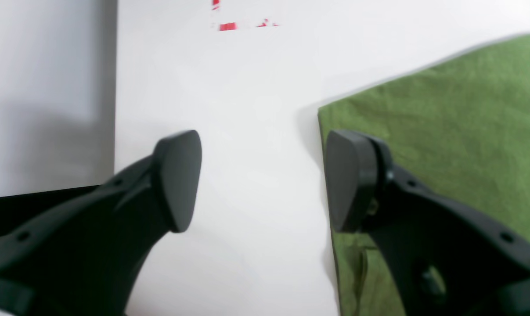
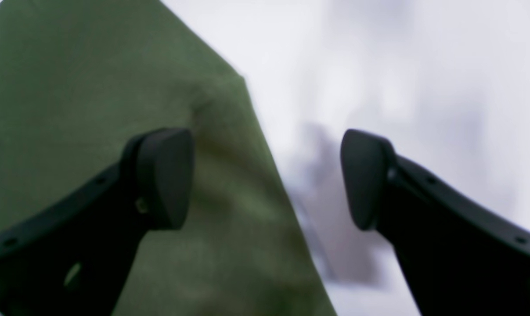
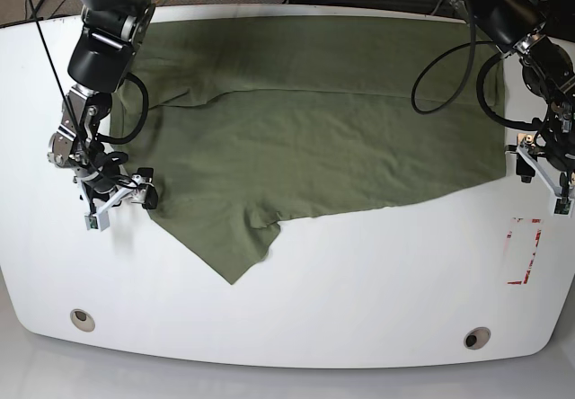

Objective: Layout the t-shirt on the table in an organized manner, then fold the t-shirt properly
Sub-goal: 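Grasp the shirt's side edges with both grippers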

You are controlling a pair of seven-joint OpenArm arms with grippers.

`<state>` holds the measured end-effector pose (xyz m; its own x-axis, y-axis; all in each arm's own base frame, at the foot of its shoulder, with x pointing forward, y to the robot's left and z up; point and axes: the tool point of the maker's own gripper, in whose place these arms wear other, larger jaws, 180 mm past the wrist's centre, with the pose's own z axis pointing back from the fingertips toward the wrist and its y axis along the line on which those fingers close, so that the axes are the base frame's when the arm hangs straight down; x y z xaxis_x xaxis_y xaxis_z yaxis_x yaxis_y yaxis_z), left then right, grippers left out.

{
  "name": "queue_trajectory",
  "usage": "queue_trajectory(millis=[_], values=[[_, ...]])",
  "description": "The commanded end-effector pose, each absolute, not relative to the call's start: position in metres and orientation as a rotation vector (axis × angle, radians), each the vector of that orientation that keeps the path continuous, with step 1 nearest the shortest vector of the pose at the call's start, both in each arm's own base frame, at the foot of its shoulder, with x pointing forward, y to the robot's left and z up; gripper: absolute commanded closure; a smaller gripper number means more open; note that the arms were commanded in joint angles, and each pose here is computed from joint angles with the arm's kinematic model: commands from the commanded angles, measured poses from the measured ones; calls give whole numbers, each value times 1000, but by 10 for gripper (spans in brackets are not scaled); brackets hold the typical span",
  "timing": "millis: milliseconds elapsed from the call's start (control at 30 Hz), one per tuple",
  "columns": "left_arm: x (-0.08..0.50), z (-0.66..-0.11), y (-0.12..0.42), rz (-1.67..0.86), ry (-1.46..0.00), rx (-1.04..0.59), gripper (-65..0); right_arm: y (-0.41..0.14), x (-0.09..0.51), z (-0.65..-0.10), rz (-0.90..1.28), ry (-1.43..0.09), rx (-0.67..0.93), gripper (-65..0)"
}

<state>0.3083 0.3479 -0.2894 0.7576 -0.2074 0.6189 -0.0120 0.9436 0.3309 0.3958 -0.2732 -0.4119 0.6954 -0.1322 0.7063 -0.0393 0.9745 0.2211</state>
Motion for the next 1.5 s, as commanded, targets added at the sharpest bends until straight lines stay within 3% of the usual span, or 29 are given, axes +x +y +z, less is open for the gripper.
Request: queue_trajectory(millis=[0, 567, 867, 967, 1167, 1233, 1333, 1467], values=[[315, -274, 352, -112, -754, 349, -415, -282, 412, -395, -66, -863, 231, -496], [301, -300, 354, -111, -701, 319, -415, -229, 417, -408, -69, -854, 332, -496], [283, -335, 380, 12, -652, 252, -417, -211, 417, -412, -10, -830, 343, -484], [286, -336, 390, 44, -658, 240, -417, -204, 417, -413, 19, -821, 346, -423], [296, -361, 388, 81, -660, 153, -417, -197, 418, -413, 38, -817, 350, -157], [299, -366, 386, 90, -662, 131, -417, -197, 417, -414, 40, -815, 348, -97], [306, -369, 383, 98, -668, 105, -415, -197, 417, -414, 42, -814, 347, -46], [314, -375, 379, 113, -665, 68, -415, -197, 417, -415, 42, -812, 347, -46]])
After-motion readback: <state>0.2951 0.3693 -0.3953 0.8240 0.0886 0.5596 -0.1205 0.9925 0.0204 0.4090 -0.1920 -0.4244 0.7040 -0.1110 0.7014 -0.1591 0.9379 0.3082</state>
